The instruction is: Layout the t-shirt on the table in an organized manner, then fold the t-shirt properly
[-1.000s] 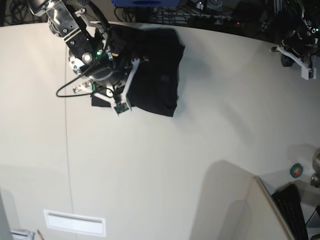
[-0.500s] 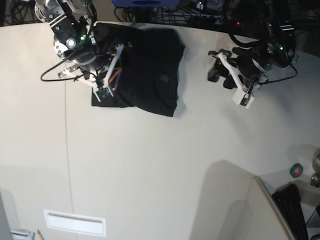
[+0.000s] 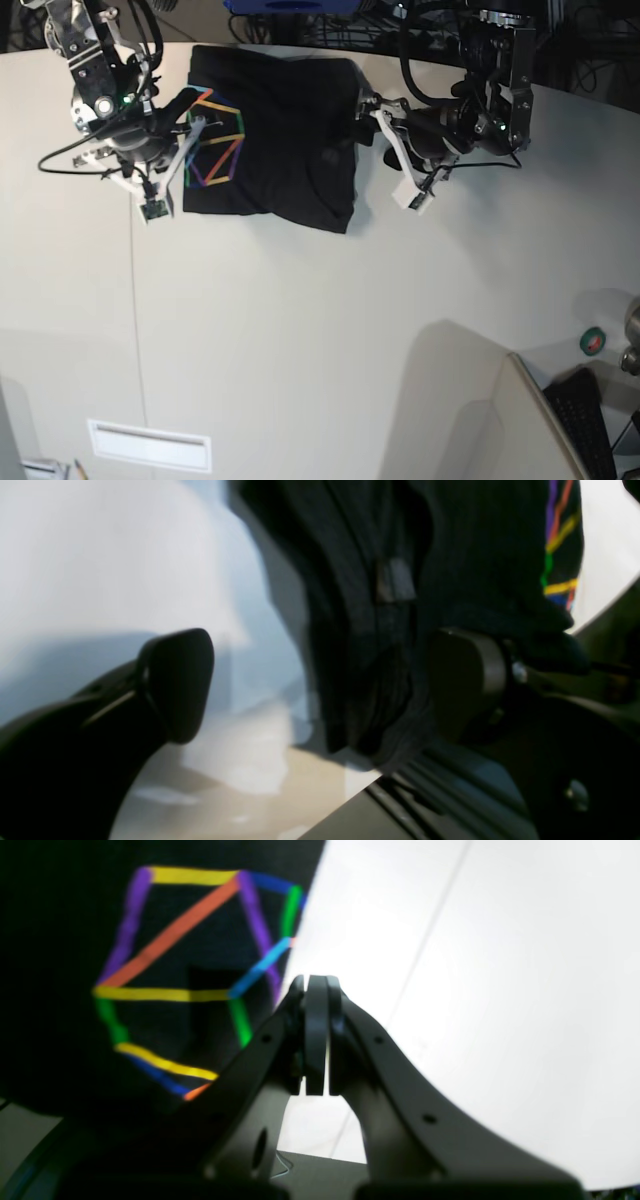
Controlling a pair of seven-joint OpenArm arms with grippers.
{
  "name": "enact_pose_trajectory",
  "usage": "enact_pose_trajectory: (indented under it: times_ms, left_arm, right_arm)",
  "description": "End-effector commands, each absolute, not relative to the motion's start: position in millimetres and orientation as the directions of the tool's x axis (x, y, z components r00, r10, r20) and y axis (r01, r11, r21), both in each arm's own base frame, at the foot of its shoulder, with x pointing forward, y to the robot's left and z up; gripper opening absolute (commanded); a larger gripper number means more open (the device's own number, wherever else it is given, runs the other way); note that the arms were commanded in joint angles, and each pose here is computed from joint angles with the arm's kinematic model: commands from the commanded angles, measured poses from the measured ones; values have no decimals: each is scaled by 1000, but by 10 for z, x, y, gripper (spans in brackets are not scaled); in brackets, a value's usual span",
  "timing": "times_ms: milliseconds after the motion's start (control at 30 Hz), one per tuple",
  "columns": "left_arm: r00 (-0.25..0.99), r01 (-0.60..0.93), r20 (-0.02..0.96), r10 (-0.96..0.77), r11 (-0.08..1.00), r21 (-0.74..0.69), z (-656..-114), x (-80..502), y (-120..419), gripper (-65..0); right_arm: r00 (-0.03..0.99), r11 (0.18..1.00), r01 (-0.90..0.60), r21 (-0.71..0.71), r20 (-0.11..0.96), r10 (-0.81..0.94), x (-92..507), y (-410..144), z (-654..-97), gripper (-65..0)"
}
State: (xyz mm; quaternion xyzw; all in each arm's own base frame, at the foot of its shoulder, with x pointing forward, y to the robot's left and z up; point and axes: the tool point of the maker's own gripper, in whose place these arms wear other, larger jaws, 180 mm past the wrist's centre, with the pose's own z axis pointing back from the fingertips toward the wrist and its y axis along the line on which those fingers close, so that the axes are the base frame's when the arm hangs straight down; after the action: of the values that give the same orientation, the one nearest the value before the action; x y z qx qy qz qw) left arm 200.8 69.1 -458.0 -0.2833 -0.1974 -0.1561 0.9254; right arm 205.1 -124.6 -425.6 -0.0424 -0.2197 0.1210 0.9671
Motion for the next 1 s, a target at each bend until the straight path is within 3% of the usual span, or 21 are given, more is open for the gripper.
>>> enact_pose_trajectory:
  times_ms: [0, 167, 233, 333, 433, 467, 667, 800, 867, 967]
  left_arm:
    - [859, 409, 491, -146, 772, -487, -4487, 2145, 613, 0]
    - [877, 423, 443, -185, 734, -531, -4640, 2160, 404, 0]
    - [872, 452, 433, -227, 712, -537, -4674, 2148, 284, -61]
    - [869, 465, 425, -252, 708, -532, -4707, 2215, 264, -285]
    - [857, 484, 438, -271, 714, -506, -4672, 2408, 307, -601]
    - [851, 495, 441, -285, 718, -490, -4654, 2481, 360, -650]
    - [665, 742, 433, -609, 604, -291, -4408, 3007, 295, -650]
    - [373, 927, 346, -861, 358, -111, -4277, 3164, 29, -650]
    - [236, 971, 296, -925, 232, -49, -4266, 3175, -74, -650]
    - [80, 997, 312, -947, 81, -9, -4251, 3102, -388, -650]
  right_arm:
    - [857, 968, -200, -150, 453, 247, 2155, -1307, -4157, -650]
    - [863, 974, -156, -164, 456, 216, 2176, -1459, -4141, -650]
    - [865, 976, -139, -170, 458, 203, 2186, -1517, -4132, -650]
    - [867, 977, -116, -177, 462, 187, 2201, -1594, -4118, -650]
    - [872, 978, -99, -186, 457, 175, 2181, -1672, -4121, -650]
    - [872, 978, -90, -189, 459, 169, 2188, -1702, -4114, -650]
    - [872, 979, -57, -196, 468, 144, 2216, -1799, -4086, -650]
    - [873, 980, -56, -192, 467, 141, 2209, -1787, -4091, -650]
    - [874, 980, -55, -189, 466, 139, 2202, -1777, -4096, -650]
    - [879, 982, -52, -180, 458, 131, 2169, -1753, -4117, -650]
